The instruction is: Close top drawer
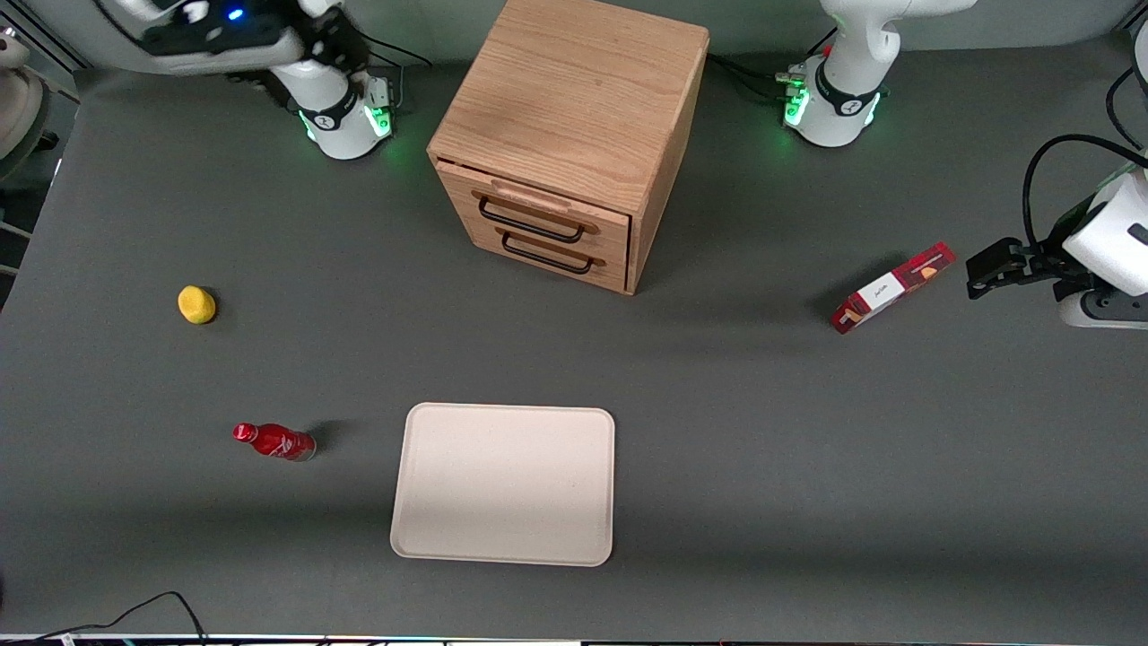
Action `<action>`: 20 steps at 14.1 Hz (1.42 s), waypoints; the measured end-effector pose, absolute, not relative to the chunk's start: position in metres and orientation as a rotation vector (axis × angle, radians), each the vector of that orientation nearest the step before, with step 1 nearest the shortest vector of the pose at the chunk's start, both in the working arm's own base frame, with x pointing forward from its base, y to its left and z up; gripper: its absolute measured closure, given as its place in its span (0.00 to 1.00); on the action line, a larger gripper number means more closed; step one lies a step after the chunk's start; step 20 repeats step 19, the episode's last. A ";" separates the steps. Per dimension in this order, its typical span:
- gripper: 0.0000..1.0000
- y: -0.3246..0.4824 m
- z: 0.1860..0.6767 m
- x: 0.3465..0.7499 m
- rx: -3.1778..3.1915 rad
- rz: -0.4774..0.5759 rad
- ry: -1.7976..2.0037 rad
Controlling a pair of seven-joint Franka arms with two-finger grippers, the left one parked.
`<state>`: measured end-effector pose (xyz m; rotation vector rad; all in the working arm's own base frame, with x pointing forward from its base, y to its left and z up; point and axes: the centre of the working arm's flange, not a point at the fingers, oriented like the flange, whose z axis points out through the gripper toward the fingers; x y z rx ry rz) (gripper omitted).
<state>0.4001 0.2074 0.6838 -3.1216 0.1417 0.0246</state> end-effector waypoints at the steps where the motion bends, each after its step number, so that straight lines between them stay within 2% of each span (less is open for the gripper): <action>1: 0.00 0.179 0.676 0.416 -3.134 0.036 0.240; 5: 0.00 0.085 0.643 0.469 -3.142 0.094 0.522; 8: 0.00 0.060 0.613 0.489 -3.163 0.098 0.450; 13: 0.00 0.032 0.572 0.482 -3.155 0.076 0.366; 16: 0.00 0.020 0.573 0.467 -3.145 0.053 0.323; 20: 0.00 -0.005 0.574 0.471 -3.127 0.040 0.355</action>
